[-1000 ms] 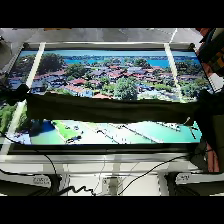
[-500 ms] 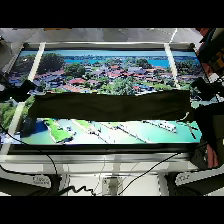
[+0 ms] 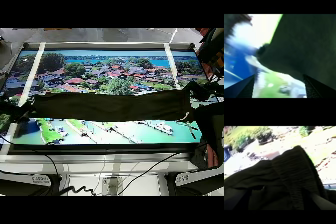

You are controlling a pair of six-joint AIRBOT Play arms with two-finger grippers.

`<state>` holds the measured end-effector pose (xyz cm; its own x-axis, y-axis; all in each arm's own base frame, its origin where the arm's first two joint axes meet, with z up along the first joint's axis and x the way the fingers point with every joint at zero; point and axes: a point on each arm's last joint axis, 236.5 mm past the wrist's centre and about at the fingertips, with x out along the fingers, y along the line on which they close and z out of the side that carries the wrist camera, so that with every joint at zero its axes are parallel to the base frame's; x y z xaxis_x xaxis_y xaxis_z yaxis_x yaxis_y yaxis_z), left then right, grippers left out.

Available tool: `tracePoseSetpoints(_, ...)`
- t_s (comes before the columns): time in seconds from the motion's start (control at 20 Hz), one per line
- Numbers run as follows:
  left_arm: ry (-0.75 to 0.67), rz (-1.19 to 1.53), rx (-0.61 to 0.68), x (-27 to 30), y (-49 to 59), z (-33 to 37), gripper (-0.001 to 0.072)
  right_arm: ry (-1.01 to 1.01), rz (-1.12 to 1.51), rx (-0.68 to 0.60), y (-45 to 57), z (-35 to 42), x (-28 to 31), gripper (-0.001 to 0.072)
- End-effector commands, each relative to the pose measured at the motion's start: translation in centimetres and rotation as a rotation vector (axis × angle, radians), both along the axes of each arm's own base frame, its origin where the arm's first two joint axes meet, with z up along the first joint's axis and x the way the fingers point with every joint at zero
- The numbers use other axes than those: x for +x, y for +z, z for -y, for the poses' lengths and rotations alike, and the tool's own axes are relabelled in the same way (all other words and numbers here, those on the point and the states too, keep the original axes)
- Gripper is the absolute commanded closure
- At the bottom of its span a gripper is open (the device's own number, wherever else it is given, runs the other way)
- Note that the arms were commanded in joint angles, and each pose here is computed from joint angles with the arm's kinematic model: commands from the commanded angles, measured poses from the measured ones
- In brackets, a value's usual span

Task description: Fold the clothes and pants, and hang the long-sleeved shirts on hangers.

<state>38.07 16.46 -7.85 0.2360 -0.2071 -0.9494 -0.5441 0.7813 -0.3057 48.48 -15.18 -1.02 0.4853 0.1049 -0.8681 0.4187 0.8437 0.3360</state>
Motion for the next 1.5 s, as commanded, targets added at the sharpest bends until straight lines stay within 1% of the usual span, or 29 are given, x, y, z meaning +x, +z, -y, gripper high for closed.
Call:
tracePoseSetpoints(0.0, 0.137, 0.15, -0.081, 3.2, -1.2, 1.5, 0.0067, 0.083, 0.004, -0.015, 0.0, -2.8, 0.8, 0.002)
tracePoseSetpoints(0.05, 0.172, 0.209, -0.075, 4.9, -1.2, 1.6, 0.0067, 0.103, 0.013, -0.02, 0.1, -3.8, 1.3, 0.002)
tracePoseSetpoints(0.15, 0.18, 0.318, -0.038, 8.1, -0.5, 2.0, 0.0068, 0.142, 0.052, -0.038, 0.5, -6.1, 2.7, 0.0022)
tracePoseSetpoints(0.2, 0.169, 0.362, -0.005, 9.4, 0.0, 2.3, 0.0089, 0.162, 0.08, -0.05, 0.8, -7.4, 3.6, 0.003)
tracePoseSetpoints(0.25, 0.161, 0.405, 0.036, 10.6, 0.4, 2.5, 0.0249, 0.186, 0.108, -0.061, 1.2, -8.9, 4.4, 0.0124)
tracePoseSetpoints(0.3, 0.163, 0.445, 0.07, 11.7, 0.9, 2.6, 0.0495, 0.21, 0.135, -0.069, 1.5, -10.5, 5.2, 0.0277)
tracePoseSetpoints(0.35, 0.157, 0.473, 0.089, 12.5, 1.5, 2.9, 0.0667, 0.236, 0.159, -0.076, 1.8, -12.2, 5.8, 0.0464)
tracePoseSetpoints(0.4, 0.139, 0.493, 0.098, 13.2, 2.3, 3.4, 0.0674, 0.267, 0.185, -0.082, 2.1, -14.2, 6.4, 0.0646)
tracePoseSetpoints(0.45, 0.107, 0.51, 0.11, 13.7, 3.3, 3.8, 0.0674, 0.299, 0.21, -0.086, 2.5, -16.4, 6.9, 0.0681)
tracePoseSetpoints(0.6, -0.086, 0.588, 0.153, 14.3, 8.6, 6.4, 0.0674, 0.397, 0.286, -0.086, 3.5, -23.5, 7.7, 0.0682)
tracePoseSetpoints(0.75, -0.217, 0.694, 0.177, 13.0, 16.4, 9.5, 0.0674, 0.465, 0.33, -0.029, 3.6, -32.0, 7.1, 0.0682)
tracePoseSetpoints(0.9, -0.272, 0.823, 0.212, 10.4, 24.3, 12.1, 0.0674, 0.524, 0.368, 0.044, 2.9, -40.7, 5.6, 0.0683)
tracePoseSetpoints(1.05, -0.296, 0.958, 0.264, 7.4, 31.2, 13.8, 0.0674, 0.539, 0.391, 0.176, 2.1, -49.4, 2.9, 0.0683)
tracePoseSetpoints(1.15, -0.306, 1.026, 0.248, 5.3, 34.5, 15.3, 0.0674, 0.526, 0.367, 0.286, 1.5, -54.6, 0.8, 0.0684)
tracePoseSetpoints(1.25, -0.329, 1.042, 0.228, 3.5, 35.9, 16.6, 0.0673, 0.569, 0.348, 0.367, 1.6, -60.0, -1.5, 0.0683)
tracePoseSetpoints(1.45, -0.398, 1.008, 0.178, 2.1, 35.4, 18.9, 0.0673, 0.672, 0.347, 0.459, 2.8, -68.1, -6.1, 0.0683)
